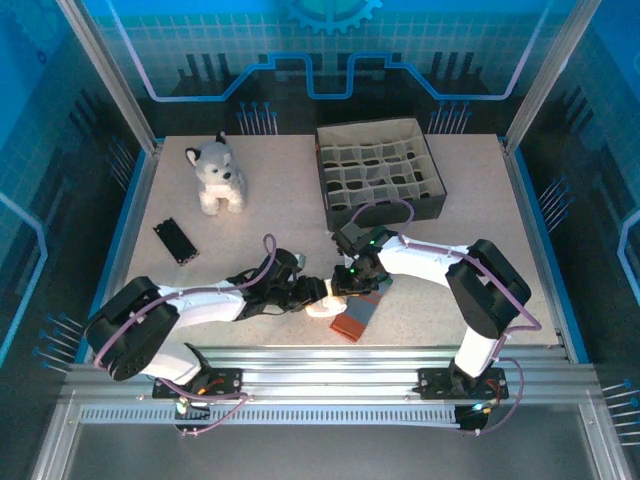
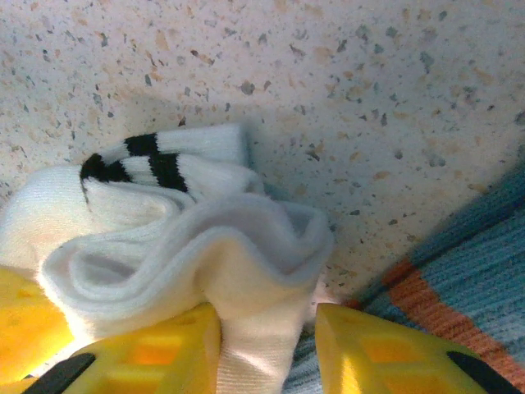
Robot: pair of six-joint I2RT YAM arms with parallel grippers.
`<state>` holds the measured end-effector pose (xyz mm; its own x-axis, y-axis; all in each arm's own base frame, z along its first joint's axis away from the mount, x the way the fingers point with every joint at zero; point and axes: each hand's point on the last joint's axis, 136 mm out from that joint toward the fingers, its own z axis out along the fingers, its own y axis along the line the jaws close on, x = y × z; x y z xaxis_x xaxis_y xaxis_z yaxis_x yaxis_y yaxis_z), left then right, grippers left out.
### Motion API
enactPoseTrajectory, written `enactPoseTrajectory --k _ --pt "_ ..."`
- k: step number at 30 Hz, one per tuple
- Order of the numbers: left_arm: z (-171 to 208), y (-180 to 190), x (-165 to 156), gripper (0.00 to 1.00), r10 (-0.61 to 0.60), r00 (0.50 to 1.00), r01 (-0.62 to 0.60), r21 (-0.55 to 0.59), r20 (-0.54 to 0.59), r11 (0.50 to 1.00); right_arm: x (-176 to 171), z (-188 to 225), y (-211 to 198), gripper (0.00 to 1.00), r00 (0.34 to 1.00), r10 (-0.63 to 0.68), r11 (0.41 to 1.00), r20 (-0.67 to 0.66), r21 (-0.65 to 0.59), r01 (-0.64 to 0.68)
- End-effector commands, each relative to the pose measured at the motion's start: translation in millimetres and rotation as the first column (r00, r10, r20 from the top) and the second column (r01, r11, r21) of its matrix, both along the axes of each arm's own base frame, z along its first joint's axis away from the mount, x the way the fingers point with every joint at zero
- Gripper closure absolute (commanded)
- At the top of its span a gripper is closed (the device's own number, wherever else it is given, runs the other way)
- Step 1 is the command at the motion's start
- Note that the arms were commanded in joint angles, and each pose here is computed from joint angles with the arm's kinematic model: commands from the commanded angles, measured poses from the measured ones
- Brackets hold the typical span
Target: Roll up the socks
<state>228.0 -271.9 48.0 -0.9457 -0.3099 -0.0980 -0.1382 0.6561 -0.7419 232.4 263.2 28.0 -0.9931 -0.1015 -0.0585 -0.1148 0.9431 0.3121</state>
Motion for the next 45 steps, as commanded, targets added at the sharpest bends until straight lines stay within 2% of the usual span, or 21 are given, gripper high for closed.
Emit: enactPoseTrajectory --k 1,7,11,20,23,30,36,45 --pt "9.9 -13.6 6.7 0.65 -0.042 0.999 0.043 -0.064 0.032 0.997 -5.6 -4.2 -3.8 0.65 0.999 0.013 0.999 -0.035 -0.031 -0.014" --pt "6.6 -20.0 8.8 0.65 -0.045 0.999 0.047 -0.097 0.024 0.994 -7.5 -7.3 -4.2 0.65 0.999 0.014 0.999 -0.045 -0.031 -0.015" --pt "-11.0 -12.4 5.7 0.67 -0.033 0.999 0.033 -0.037 -0.017 0.999 -6.8 -6.6 -2.6 0.65 0.999 0.006 1.000 -0.045 -0.018 -0.007" --pt "-46.7 9.8 -5.0 0.86 0.011 0.995 -0.001 0.098 -0.099 0.995 -1.7 9.0 -2.1 0.65 1.000 -0.007 1.000 -0.005 0.027 0.007" --pt "-48.3 17.3 -7.7 0.88 0.020 0.994 -0.005 0.140 -0.106 0.990 1.4 17.1 -4.7 0.63 1.000 -0.015 0.999 0.019 0.044 0.014" --pt "-53.7 27.3 -12.2 0.89 0.033 0.990 -0.006 0.192 -0.136 0.981 5.5 40.5 -7.2 0.60 0.996 -0.046 0.985 0.079 0.167 0.032" --pt "-57.5 29.9 -11.6 0.89 0.038 0.989 -0.012 0.177 -0.146 0.984 5.2 39.2 -6.4 0.60 0.989 -0.123 0.927 0.082 0.365 0.085" --pt "-62.3 36.1 -14.0 0.90 0.041 0.987 -0.015 0.164 -0.157 0.986 7.4 26.6 4.9 0.60 0.989 -0.131 0.899 0.067 0.428 0.090"
